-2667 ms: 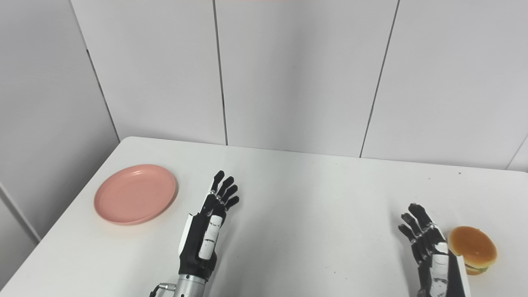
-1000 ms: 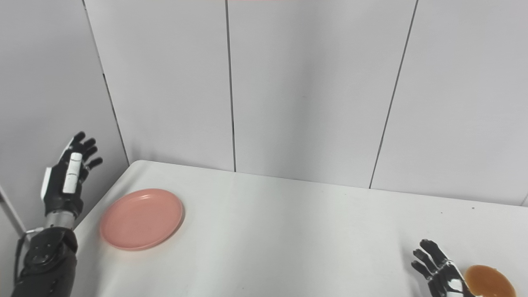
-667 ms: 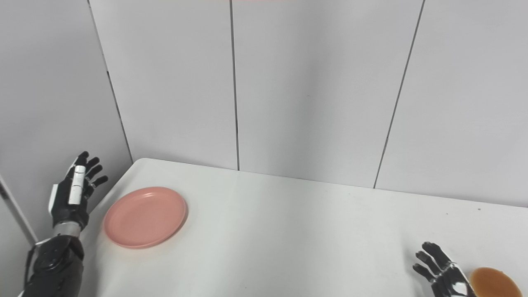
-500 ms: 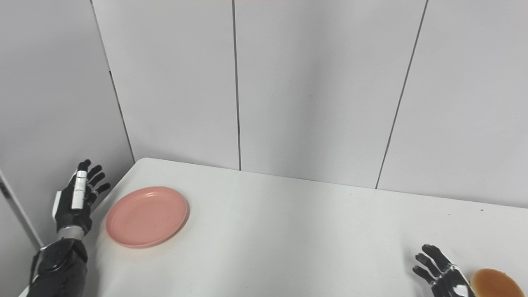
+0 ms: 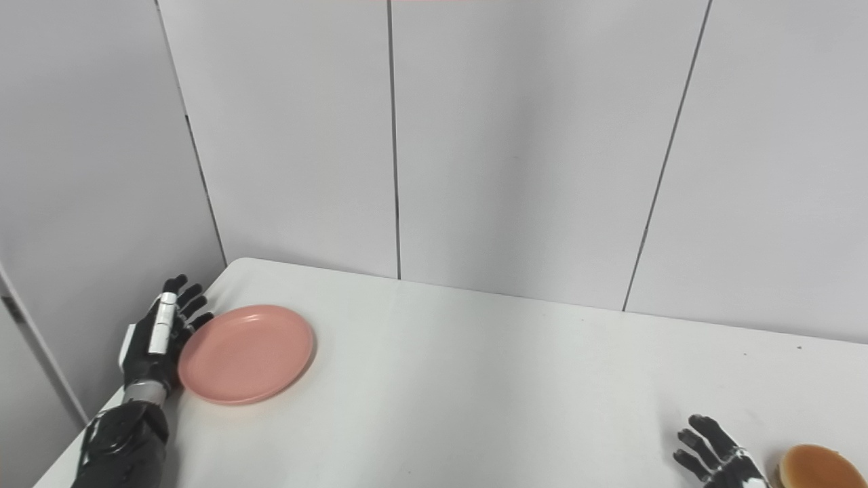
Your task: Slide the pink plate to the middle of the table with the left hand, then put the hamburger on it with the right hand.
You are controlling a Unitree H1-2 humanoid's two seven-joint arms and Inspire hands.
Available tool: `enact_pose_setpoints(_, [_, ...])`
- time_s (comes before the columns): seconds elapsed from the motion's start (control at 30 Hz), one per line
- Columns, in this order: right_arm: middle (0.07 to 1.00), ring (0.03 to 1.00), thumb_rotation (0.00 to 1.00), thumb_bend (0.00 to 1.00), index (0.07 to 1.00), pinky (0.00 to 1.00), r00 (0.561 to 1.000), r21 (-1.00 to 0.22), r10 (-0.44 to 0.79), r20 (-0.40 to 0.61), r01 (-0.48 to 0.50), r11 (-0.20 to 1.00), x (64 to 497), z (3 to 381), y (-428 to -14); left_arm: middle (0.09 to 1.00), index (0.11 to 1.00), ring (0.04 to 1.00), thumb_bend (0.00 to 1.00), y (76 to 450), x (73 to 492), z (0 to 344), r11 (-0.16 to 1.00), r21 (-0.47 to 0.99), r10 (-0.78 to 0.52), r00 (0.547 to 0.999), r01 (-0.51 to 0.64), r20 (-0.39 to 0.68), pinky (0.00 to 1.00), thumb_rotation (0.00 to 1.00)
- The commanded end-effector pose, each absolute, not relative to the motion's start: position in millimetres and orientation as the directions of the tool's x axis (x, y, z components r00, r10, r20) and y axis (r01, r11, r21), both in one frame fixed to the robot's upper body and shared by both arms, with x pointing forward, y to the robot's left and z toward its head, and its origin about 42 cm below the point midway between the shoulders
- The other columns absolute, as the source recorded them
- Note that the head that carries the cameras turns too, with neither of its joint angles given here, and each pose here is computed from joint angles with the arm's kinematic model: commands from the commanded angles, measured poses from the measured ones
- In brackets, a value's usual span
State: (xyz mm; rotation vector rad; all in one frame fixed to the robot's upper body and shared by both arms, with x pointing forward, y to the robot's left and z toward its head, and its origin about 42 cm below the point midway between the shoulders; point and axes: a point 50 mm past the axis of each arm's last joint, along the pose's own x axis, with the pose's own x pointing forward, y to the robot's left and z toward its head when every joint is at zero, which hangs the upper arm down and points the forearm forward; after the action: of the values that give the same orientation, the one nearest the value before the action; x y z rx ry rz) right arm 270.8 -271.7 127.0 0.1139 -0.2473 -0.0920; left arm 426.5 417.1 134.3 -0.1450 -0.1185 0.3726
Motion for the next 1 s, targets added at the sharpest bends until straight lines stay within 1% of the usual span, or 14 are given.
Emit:
enact_pose_setpoints(0.0, [0.828,0.805,1.00,0.92,0.738,0.77,0.980,0.143,-0.112,0.165,0.089,0.986,255.3,109.8,-270.1,0.844,0.846,0.861,0.89,419.5,427.9,143.5,0.927,-0.155,0.361,0.925,-0.342,0.118,0.74,0.77])
enact_pose_setpoints(0.17, [0.811,0.793,1.00,0.93,0.730,0.76,0.978,0.139,-0.125,0.166,0.102,0.985,252.1,113.0,-272.1,0.848,0.842,0.870,0.86,413.8,424.1,132.8,0.925,-0.171,0.354,0.933,-0.339,0.067,0.76,0.75])
enact_pose_setpoints(0.2, [0.811,0.794,0.99,0.93,0.734,0.76,0.978,0.140,-0.125,0.166,0.102,0.985,251.8,113.5,-272.4,0.857,0.848,0.876,0.87,412.9,423.8,131.6,0.926,-0.172,0.350,0.935,-0.335,0.062,0.78,0.75])
enact_pose_setpoints(0.3, [0.803,0.785,0.99,0.91,0.733,0.75,0.978,0.137,-0.129,0.165,0.107,0.985,250.8,115.8,-273.0,0.860,0.845,0.887,0.86,406.2,424.3,127.3,0.930,-0.185,0.330,0.943,-0.316,0.045,0.81,0.75])
enact_pose_setpoints(0.4, [0.796,0.777,1.00,0.90,0.731,0.73,0.978,0.132,-0.129,0.166,0.107,0.985,250.2,117.0,-273.1,0.854,0.847,0.884,0.84,396.1,425.0,126.1,0.938,-0.194,0.302,0.952,-0.288,0.044,0.80,0.75])
enact_pose_setpoints(0.53, [0.786,0.774,1.00,0.89,0.728,0.73,0.978,0.132,-0.125,0.165,0.104,0.986,250.4,119.2,-271.5,0.843,0.832,0.870,0.85,381.0,426.2,127.3,0.952,-0.191,0.254,0.966,-0.239,0.055,0.79,0.75])
enact_pose_setpoints(0.7, [0.795,0.785,1.00,0.86,0.735,0.75,0.978,0.122,-0.126,0.166,0.107,0.987,249.4,120.6,-267.5,0.843,0.834,0.869,0.86,362.9,430.4,129.6,0.965,-0.183,0.198,0.979,-0.185,0.055,0.76,0.75])
enact_pose_setpoints(0.87, [0.810,0.795,1.00,0.80,0.745,0.77,0.977,0.136,-0.128,0.168,0.106,0.985,248.3,122.3,-263.3,0.840,0.844,0.875,0.85,341.6,435.2,130.9,0.969,-0.205,0.152,0.987,-0.139,0.049,0.78,0.74])
enact_pose_setpoints(0.97, [0.816,0.810,1.00,0.78,0.759,0.79,0.978,0.136,-0.126,0.169,0.103,0.985,247.8,122.5,-260.7,0.845,0.842,0.867,0.86,327.5,439.2,130.9,0.974,-0.200,0.119,0.992,-0.107,0.051,0.77,0.74])
